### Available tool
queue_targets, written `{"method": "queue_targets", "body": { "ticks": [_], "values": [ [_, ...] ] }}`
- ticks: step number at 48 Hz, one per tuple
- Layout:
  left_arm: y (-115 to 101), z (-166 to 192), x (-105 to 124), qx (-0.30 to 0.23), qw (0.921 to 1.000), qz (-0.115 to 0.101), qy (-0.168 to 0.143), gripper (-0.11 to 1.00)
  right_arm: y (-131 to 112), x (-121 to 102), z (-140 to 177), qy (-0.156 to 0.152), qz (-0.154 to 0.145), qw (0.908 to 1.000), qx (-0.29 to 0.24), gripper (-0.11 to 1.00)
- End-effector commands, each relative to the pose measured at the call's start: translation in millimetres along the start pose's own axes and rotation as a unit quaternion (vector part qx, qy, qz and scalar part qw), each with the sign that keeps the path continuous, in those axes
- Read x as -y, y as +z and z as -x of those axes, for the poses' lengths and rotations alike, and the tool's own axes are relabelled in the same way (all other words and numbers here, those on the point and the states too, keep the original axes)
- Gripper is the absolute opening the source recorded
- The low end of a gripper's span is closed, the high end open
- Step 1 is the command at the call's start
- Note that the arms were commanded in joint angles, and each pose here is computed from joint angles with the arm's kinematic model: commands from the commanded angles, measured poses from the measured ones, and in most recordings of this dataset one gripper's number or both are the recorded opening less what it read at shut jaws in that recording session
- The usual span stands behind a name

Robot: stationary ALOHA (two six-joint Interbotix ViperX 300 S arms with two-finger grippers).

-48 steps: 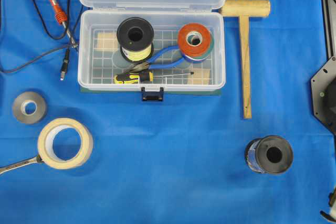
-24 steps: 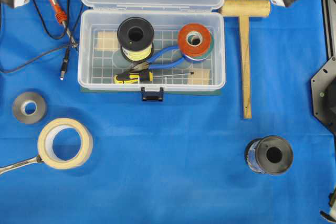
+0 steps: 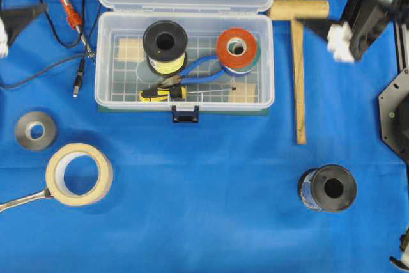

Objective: Open the tool box with both arms.

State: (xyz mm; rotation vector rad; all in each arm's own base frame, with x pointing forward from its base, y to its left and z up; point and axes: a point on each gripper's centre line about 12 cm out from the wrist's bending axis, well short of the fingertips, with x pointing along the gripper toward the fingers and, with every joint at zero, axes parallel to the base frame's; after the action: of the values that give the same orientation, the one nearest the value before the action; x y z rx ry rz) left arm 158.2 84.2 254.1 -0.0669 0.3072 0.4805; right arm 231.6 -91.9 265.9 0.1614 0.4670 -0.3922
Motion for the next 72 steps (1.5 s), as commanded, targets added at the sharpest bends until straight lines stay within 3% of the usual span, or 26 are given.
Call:
{"method": "queue_targets", "body": {
  "ticks": [1,13,24,34,44,59,72],
  "values": [
    [2,3,16,0.006,0.9991,-0.005,-0.043,0.89,2,-22,1,0.040,0.015,0.9991,0.002,0.86],
    [-9,12,54,0.002,0.9882,-0.034,-0.149,0.89,-13,-74,9,0.133,0.055,0.9894,-0.015,0.86],
    [-23,13,68,-0.017,0.9806,-0.052,-0.188,0.89,-31,-83,9,0.152,0.068,0.9854,-0.036,0.86],
    [-36,13,68,-0.025,0.9792,-0.059,-0.193,0.89,-52,-77,12,0.151,0.069,0.9852,-0.044,0.86],
    [-51,15,66,-0.024,0.9794,-0.058,-0.192,0.89,-72,-69,22,0.158,0.060,0.9855,-0.013,0.86],
    [-52,21,63,0.005,0.9797,-0.053,-0.193,0.89,-99,-59,30,0.161,0.034,0.9863,-0.002,0.86],
    [-52,22,63,0.006,0.9797,-0.053,-0.193,0.89,-102,-59,30,0.162,0.032,0.9862,0.002,0.86]
  ]
}}
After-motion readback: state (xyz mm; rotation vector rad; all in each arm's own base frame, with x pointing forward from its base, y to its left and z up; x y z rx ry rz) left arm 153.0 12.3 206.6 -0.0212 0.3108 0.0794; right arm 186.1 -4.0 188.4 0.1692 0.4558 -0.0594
